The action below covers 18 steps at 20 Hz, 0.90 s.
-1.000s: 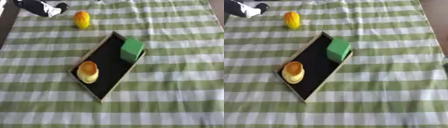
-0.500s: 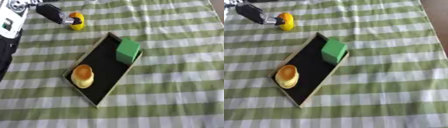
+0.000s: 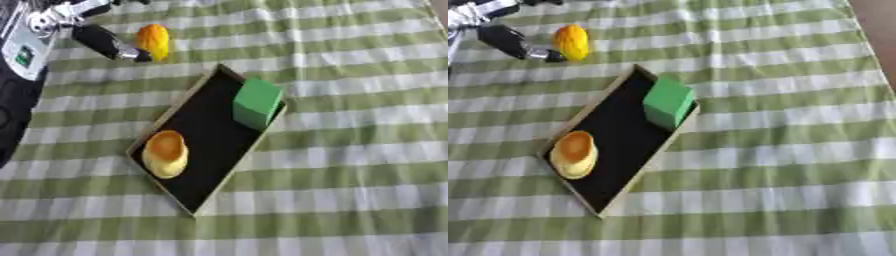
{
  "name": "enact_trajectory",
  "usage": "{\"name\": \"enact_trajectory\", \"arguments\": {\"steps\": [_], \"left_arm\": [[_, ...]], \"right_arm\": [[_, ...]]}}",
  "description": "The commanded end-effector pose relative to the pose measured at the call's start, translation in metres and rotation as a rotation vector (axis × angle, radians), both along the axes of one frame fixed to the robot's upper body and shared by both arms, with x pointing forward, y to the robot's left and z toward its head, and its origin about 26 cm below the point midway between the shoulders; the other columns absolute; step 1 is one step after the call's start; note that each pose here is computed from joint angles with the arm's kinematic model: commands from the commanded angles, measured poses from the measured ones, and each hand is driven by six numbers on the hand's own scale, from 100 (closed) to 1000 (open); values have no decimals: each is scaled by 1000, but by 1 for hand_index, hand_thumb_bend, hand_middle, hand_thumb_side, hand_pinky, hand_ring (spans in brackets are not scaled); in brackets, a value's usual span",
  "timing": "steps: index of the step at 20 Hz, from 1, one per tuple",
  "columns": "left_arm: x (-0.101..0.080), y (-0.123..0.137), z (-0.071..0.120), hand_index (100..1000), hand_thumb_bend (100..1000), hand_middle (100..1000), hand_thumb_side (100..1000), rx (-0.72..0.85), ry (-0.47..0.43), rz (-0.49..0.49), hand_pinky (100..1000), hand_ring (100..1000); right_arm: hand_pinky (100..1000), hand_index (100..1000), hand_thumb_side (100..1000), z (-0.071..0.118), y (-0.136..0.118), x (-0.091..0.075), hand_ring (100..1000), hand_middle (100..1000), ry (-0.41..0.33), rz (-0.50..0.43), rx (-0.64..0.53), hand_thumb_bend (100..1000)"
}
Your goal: Pick up objects on the table and place them in the box.
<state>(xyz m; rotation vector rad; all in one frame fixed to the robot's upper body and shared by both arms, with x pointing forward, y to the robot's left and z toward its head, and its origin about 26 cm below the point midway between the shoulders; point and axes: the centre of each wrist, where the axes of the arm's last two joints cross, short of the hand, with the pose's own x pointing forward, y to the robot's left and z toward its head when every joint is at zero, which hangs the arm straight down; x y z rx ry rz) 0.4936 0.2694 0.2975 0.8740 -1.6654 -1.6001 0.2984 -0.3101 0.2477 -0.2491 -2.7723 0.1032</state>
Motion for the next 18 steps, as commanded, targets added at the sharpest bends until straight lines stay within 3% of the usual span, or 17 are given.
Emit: {"name": "enact_trajectory", "arguments": {"steps": [1,6,18], "left_arm": [[1,9,11,919,622,864,533,2,-31,31,872,935],[4,13,5,918,539,861,555,-47,-26,61,858,928],[6,21,8,923,454,862,532,-146,-57,122,849,924]], "right_arm": [[872,746,501,8,-1,-3,886,618,-21,-5,-18,100],[872,746,500,9,1,-2,886,617,-21,-3,-18,100],[871,741,493,7,4,-2,886,608,-8,-3,-17,100]]}}
